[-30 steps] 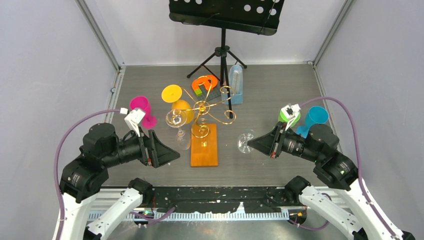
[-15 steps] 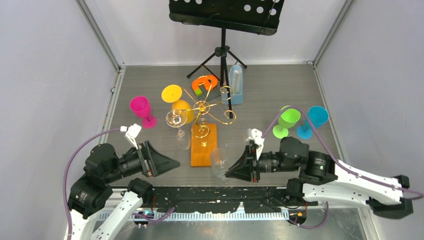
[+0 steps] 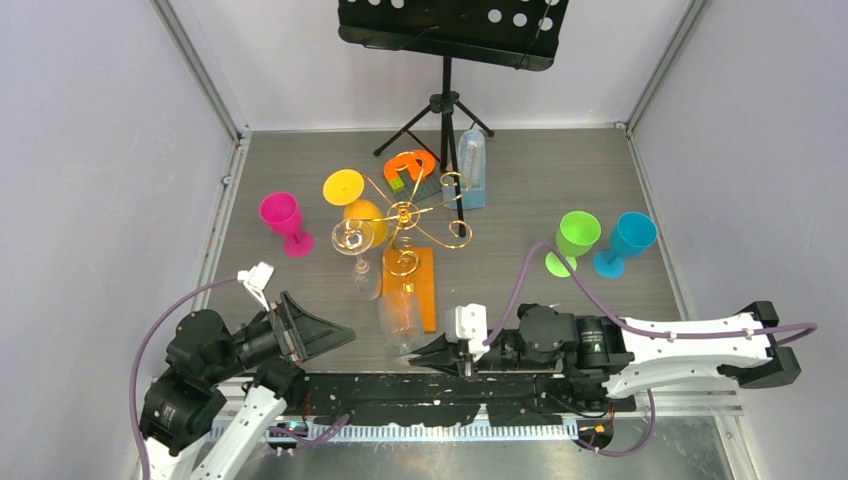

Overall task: Take the wine glass off the wine glass rack
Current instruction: Place the wine glass at the center of the board.

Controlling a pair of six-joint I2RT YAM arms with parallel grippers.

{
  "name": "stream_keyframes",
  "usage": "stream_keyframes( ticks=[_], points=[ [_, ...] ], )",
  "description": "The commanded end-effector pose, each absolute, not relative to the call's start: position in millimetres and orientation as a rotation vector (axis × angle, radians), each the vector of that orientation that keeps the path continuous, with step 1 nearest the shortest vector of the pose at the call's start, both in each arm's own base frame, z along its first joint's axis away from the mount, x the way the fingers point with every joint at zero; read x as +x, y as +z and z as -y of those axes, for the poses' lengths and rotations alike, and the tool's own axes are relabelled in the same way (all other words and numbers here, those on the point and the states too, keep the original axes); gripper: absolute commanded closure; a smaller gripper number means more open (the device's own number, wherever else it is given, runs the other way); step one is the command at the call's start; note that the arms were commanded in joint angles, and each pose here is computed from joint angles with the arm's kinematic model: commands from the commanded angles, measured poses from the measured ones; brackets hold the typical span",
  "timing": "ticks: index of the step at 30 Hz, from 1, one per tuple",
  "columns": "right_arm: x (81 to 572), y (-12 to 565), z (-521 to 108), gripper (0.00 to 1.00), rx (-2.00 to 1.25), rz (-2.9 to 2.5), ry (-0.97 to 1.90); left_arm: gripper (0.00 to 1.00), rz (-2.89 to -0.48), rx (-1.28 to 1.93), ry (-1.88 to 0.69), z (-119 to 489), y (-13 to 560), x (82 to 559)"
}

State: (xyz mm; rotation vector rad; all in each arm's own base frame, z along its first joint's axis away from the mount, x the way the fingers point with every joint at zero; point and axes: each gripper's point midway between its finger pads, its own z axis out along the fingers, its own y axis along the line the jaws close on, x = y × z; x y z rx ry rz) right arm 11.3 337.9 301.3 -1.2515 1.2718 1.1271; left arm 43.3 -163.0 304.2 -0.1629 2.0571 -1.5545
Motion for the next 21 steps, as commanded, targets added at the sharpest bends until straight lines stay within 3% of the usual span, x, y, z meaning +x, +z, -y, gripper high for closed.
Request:
stream_keyframes(
  ticks=[1,21],
  points=[
    [20.5,384.8,-344.7,0.94,-1.056,-1.002,1.075,0.1,-1.995,-0.157,-1.636,164.4,317.8,36.0],
    [4.9,417.1,-393.5,0.94,-0.943,-0.777,0.89,0.17,-1.894,-0.143,-1.824,167.5,330.0,18.7]
  ],
)
